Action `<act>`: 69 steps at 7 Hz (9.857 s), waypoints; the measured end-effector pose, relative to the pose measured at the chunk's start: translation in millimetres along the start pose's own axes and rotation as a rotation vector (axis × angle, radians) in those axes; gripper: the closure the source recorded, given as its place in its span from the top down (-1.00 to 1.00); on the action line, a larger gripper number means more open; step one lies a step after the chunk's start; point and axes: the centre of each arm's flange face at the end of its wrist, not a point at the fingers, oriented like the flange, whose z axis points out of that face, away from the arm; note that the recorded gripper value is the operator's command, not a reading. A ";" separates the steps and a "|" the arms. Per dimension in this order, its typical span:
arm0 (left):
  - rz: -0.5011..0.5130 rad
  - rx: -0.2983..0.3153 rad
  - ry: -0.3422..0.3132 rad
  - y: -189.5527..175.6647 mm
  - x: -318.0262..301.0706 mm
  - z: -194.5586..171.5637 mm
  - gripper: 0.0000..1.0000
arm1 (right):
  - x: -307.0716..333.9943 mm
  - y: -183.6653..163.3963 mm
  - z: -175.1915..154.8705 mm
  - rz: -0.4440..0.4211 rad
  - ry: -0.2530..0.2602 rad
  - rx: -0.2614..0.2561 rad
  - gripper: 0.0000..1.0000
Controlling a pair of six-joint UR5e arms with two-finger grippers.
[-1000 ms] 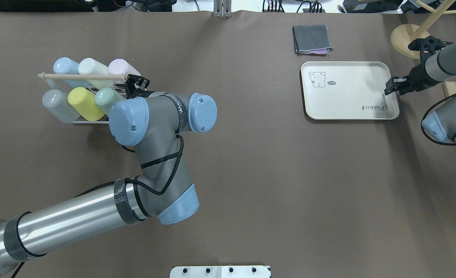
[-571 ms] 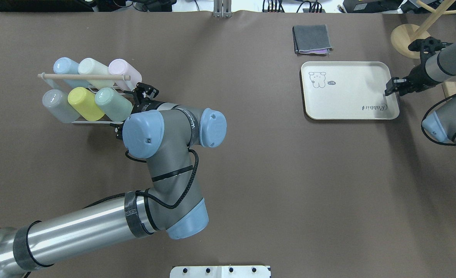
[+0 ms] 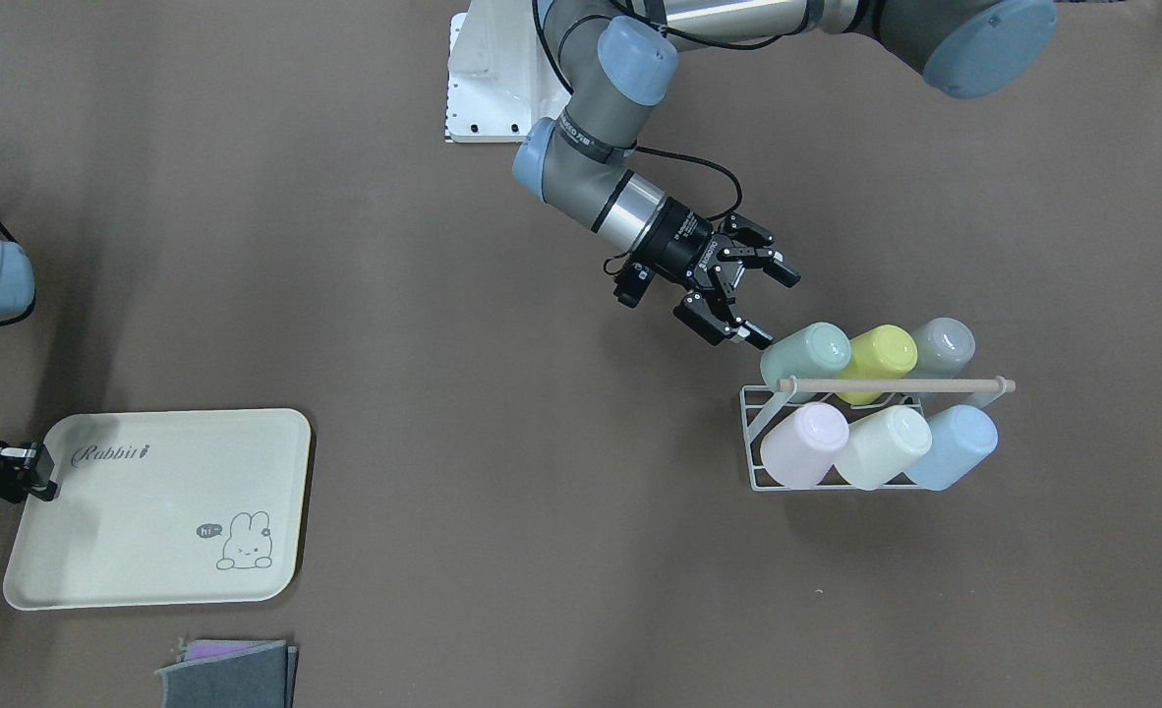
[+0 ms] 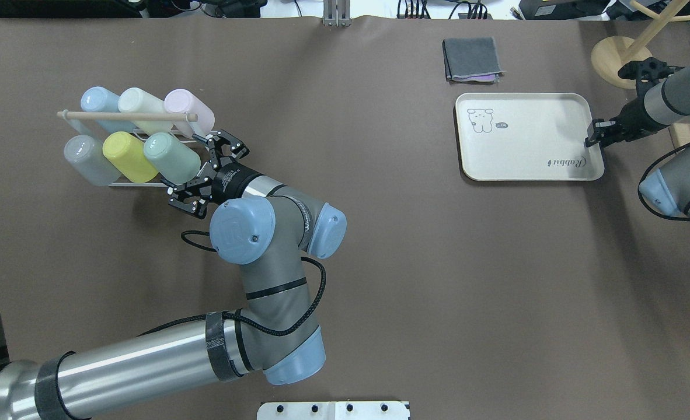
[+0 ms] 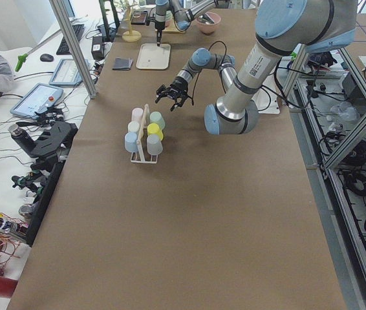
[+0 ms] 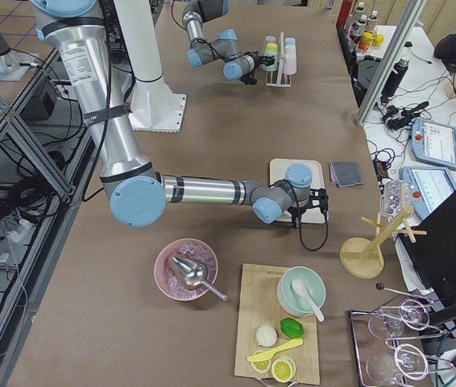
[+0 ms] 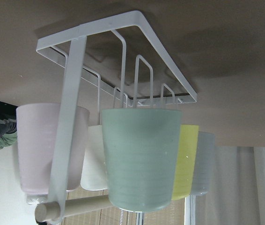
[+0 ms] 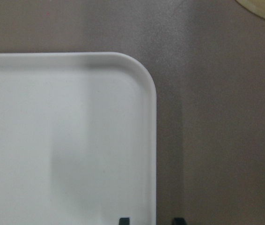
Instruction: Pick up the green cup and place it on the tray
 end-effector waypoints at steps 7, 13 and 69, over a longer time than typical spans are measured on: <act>0.034 -0.068 -0.088 -50.6 0.4 18.6 0.94 | 3.1 -5.6 -4.0 -0.034 0.000 0.009 -1.00; 0.022 -0.139 -0.124 -63.0 8.7 48.8 0.91 | 12.9 -41.8 -58.2 -0.045 -0.077 0.100 -1.00; -2.294 1.351 0.254 -72.2 -116.6 -50.6 -0.75 | 56.2 8.1 -281.1 -0.211 0.329 -0.068 1.00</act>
